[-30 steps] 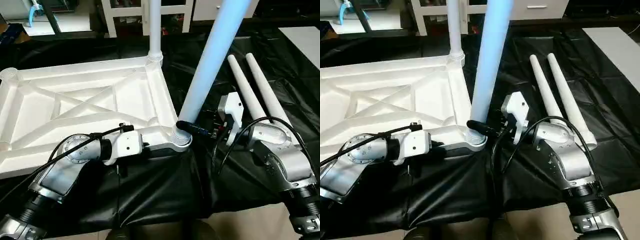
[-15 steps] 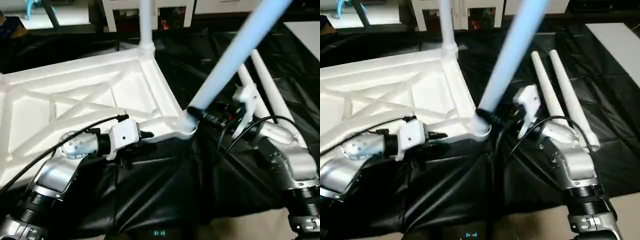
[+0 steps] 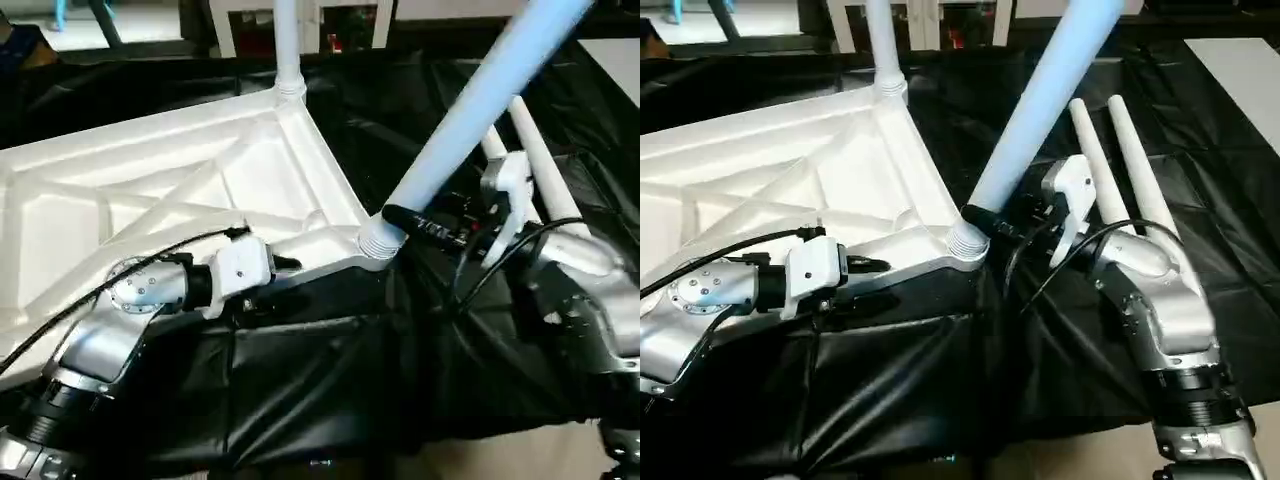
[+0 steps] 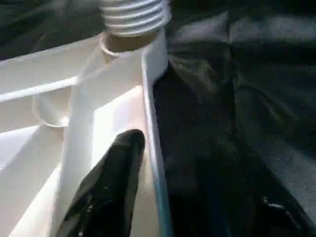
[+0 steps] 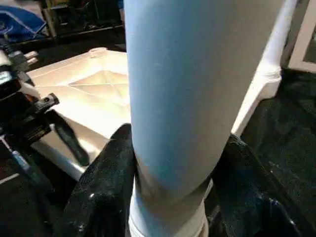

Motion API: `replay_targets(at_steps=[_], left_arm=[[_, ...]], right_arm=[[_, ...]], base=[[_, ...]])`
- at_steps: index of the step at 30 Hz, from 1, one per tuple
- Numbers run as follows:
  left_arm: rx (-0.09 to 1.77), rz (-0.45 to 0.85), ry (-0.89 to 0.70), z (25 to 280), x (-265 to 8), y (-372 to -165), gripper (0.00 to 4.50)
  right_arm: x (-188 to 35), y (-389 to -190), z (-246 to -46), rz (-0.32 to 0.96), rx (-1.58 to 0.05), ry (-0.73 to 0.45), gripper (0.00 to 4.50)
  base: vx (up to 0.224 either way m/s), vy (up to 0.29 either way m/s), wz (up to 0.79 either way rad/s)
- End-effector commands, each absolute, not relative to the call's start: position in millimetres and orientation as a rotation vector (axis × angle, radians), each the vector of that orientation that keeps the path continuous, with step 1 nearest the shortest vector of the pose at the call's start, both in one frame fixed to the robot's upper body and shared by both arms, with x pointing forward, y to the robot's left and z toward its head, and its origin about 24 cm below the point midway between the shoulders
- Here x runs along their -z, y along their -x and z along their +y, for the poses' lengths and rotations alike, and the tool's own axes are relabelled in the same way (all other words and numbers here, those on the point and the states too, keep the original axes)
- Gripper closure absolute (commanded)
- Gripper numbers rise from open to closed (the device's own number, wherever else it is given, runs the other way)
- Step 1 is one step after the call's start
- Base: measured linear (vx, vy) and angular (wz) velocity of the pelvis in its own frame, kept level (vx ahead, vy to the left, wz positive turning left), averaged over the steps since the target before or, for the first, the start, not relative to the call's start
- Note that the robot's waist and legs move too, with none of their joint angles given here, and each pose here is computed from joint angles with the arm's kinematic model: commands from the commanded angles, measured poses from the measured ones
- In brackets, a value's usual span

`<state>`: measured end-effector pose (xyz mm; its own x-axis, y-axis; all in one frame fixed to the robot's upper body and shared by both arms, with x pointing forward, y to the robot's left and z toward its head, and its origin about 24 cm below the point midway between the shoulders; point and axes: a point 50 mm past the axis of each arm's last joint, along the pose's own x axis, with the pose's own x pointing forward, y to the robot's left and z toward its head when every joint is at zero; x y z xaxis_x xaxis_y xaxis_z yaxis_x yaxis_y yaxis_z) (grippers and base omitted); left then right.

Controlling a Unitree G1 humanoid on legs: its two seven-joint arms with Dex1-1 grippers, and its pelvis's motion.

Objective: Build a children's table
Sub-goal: Insert table leg to table base

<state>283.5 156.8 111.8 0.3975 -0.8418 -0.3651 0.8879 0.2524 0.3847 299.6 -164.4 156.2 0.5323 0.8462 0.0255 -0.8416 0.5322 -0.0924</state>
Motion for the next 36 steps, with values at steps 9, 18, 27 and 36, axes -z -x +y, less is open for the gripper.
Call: replay_targets(at_steps=[9, 18, 27, 36], left_arm=[[1.084, -0.127, -0.374, 152, -162, -298, 1.77], [1.010, -0.411, 0.174, 122, -235, -308, 1.42], [1.308, -0.486, 0.520, 96, -265, -280, 0.65], [1.304, -0.444, 0.455, 96, -265, -272, 0.11]], right_arm=[[-197, -292.8, -166.5, -0.198, -0.997, 0.117, 2.63], [-212, -288.5, -163.6, -0.096, -1.038, 0.322, 2.63], [-206, -281.3, -153.2, 0.048, -1.110, 0.375, 2.63], [-195, -277.0, -151.1, 0.155, -1.126, 0.411, 2.63]], base=[[-0.006, -0.001, 0.00], [0.000, 0.000, 0.00], [0.000, 0.000, 0.00], [0.000, 0.000, 0.00]])
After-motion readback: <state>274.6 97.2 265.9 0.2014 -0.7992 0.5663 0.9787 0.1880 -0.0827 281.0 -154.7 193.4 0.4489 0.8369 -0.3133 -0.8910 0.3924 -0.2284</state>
